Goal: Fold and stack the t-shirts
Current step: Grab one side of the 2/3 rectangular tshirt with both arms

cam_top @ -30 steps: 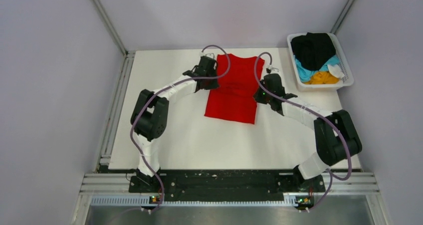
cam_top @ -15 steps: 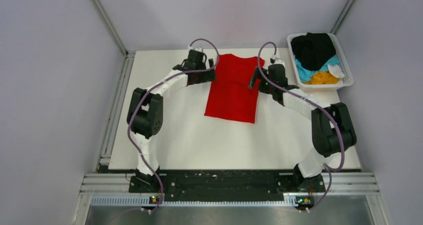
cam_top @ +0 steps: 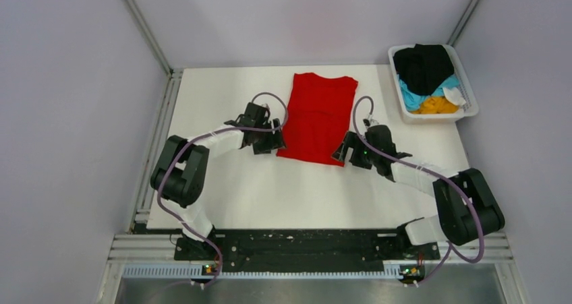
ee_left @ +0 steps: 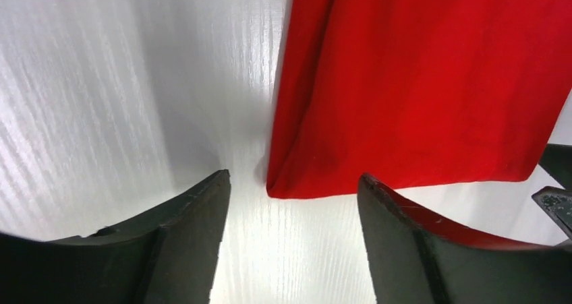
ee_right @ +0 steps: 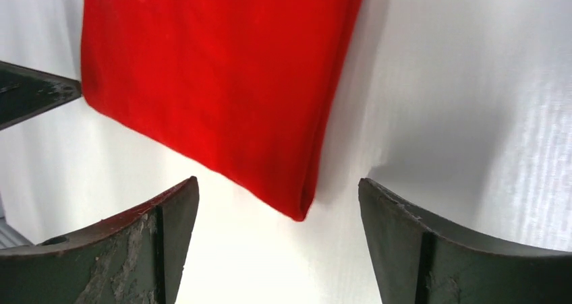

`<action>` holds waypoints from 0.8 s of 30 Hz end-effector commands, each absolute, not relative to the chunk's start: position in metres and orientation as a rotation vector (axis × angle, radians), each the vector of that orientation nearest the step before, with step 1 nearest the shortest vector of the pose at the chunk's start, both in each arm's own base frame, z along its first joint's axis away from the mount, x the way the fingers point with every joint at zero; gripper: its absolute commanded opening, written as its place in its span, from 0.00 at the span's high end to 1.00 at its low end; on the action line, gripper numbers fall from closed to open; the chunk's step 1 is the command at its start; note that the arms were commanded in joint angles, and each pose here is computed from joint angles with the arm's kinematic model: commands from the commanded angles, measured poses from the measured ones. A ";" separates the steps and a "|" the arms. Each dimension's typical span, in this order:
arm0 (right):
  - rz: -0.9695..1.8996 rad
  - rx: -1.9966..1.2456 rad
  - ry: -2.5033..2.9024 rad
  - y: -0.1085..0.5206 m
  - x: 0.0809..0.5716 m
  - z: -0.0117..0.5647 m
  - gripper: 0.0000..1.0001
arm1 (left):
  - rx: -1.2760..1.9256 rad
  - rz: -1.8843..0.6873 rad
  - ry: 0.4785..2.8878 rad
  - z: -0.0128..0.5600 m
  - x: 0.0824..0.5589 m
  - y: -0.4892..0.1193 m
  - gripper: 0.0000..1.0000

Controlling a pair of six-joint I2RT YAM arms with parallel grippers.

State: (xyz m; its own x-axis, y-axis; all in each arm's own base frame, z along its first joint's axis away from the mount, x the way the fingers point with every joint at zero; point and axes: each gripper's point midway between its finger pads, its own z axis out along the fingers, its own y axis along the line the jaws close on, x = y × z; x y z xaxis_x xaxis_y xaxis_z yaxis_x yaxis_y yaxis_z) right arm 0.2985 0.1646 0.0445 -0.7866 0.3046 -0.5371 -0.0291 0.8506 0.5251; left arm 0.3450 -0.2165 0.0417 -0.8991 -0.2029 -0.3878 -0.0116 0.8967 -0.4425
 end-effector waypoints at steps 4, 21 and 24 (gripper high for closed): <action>0.767 0.190 2.368 0.186 0.297 0.043 0.28 | -0.141 -0.709 2.654 0.027 0.338 -0.237 0.42; 0.589 0.194 2.433 0.169 0.291 0.014 0.90 | -0.165 -0.698 2.686 0.001 0.331 -0.238 1.00; 0.605 0.164 2.430 0.169 0.278 0.013 0.95 | -0.171 -0.699 2.642 0.002 0.313 -0.231 1.00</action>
State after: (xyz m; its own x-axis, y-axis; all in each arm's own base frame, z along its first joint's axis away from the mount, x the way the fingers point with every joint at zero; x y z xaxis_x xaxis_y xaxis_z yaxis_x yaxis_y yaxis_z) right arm 0.2963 0.1718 0.0203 -0.7905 0.2974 -0.5354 -0.0011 0.8735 0.4869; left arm 0.3474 -0.2523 0.0240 -0.9097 -0.2139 -0.3559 0.0240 0.8285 -0.5594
